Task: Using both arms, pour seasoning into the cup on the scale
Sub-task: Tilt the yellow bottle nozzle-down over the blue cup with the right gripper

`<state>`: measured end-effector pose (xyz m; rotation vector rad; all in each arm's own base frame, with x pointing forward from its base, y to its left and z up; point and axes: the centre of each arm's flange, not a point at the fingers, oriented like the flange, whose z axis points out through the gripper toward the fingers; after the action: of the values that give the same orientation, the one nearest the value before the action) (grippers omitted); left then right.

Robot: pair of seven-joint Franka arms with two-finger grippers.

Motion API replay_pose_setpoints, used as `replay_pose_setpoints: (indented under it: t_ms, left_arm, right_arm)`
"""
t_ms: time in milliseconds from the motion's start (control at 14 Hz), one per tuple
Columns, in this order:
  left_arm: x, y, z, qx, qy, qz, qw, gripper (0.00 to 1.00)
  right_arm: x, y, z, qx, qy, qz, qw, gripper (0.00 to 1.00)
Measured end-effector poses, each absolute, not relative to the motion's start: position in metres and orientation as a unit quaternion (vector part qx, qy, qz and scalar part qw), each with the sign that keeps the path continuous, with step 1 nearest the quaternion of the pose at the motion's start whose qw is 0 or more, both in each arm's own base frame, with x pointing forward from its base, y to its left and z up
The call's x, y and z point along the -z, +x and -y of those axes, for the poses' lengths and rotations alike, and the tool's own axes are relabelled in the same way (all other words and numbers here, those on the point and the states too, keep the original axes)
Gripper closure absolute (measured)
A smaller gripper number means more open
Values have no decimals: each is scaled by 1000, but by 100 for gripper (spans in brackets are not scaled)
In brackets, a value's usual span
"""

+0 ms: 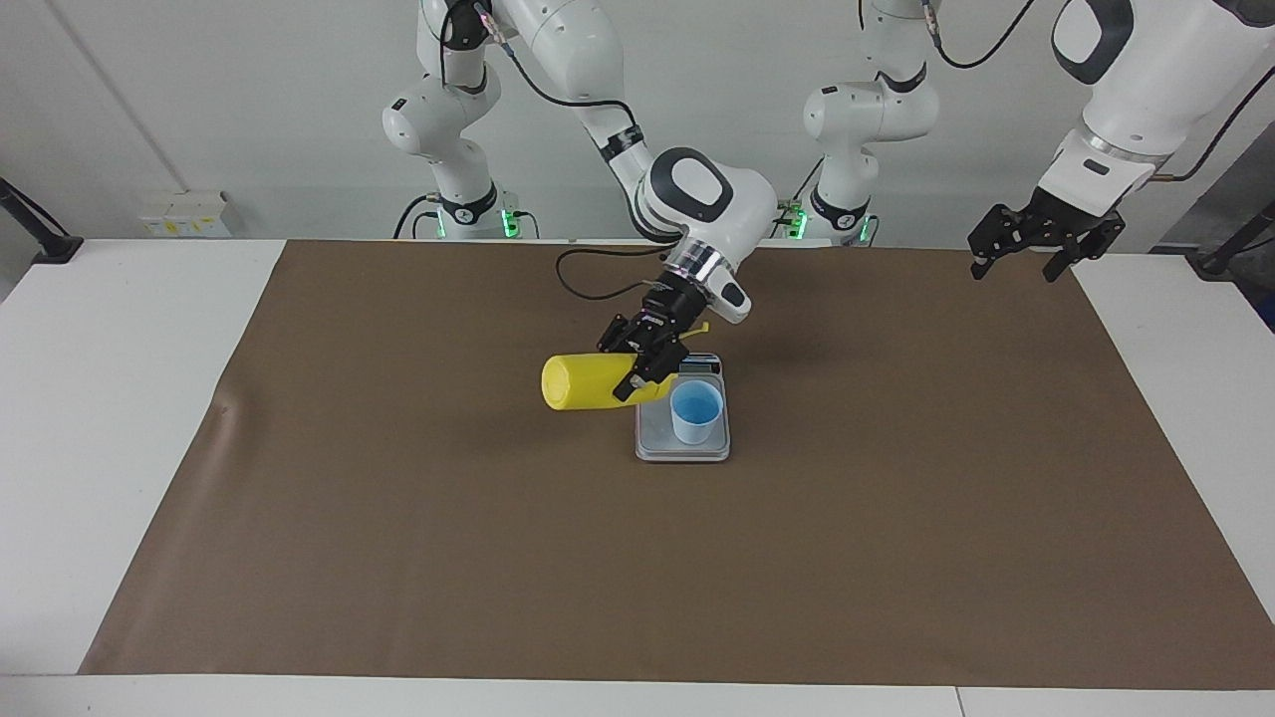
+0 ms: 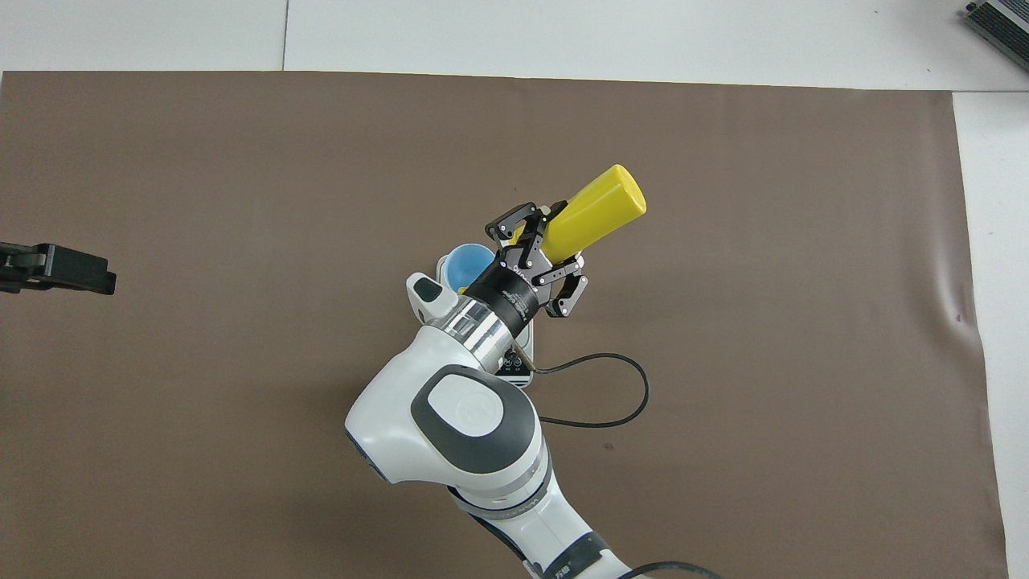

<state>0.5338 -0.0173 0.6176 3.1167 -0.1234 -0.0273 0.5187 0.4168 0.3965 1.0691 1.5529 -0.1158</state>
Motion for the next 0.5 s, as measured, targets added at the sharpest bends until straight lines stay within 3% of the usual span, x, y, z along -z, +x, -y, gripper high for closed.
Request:
replay_pose_setpoints:
  t_ms: [499]
  left_arm:
    - [-618, 534, 17, 9, 999, 40, 11, 0]
  right_arm:
    - [-405, 523, -415, 46, 441, -657, 610, 48]
